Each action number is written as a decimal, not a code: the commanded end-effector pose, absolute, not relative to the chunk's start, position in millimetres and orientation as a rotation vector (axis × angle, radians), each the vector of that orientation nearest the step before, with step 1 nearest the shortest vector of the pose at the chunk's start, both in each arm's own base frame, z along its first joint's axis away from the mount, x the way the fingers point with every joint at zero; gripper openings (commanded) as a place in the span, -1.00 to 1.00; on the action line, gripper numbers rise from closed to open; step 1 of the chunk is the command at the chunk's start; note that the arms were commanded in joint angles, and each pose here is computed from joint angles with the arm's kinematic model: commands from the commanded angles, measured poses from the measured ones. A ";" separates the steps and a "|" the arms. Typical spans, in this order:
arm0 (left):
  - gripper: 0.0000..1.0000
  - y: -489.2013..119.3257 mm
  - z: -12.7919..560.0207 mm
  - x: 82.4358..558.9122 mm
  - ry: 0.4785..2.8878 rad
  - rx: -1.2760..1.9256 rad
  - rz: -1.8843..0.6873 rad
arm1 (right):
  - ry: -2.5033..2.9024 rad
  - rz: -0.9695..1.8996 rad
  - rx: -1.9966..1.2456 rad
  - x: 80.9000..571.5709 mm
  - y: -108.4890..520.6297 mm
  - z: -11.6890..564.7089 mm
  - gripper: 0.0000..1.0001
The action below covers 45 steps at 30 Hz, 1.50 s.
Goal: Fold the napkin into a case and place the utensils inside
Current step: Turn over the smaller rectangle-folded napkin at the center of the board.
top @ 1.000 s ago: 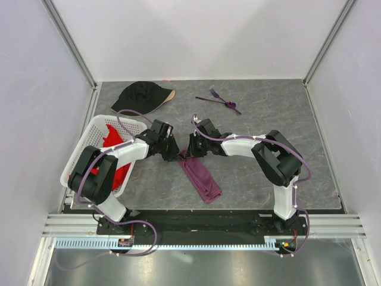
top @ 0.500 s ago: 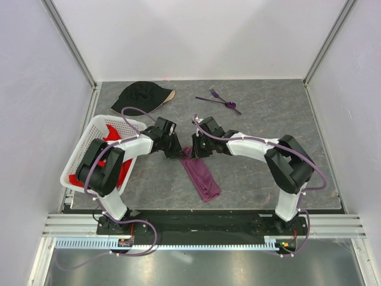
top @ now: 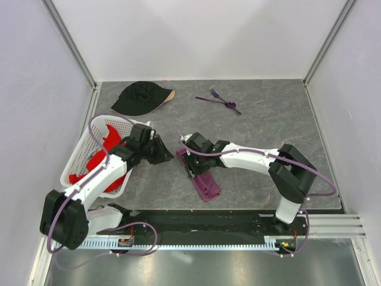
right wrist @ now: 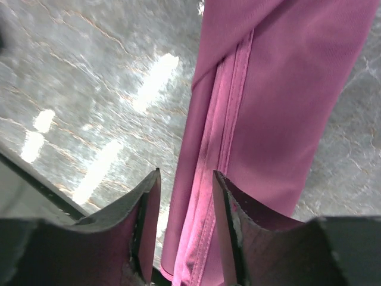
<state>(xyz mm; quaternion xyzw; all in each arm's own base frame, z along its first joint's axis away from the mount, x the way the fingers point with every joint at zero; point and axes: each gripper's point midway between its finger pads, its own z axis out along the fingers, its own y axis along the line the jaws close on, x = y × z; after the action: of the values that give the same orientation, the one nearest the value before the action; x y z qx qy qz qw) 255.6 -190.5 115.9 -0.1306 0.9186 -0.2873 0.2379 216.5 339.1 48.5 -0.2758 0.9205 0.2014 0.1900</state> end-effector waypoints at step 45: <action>-0.36 -142.5 99.2 202.0 2.533 -0.449 -0.673 | 2.389 0.381 -0.864 197.1 393.9 103.2 -1.00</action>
<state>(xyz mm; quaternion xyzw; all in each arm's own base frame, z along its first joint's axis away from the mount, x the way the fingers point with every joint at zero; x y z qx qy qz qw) 203.0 -148.6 97.6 -0.1602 0.9252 -0.2549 0.2310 197.3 356.4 40.7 -0.3316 0.9078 0.0432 0.2531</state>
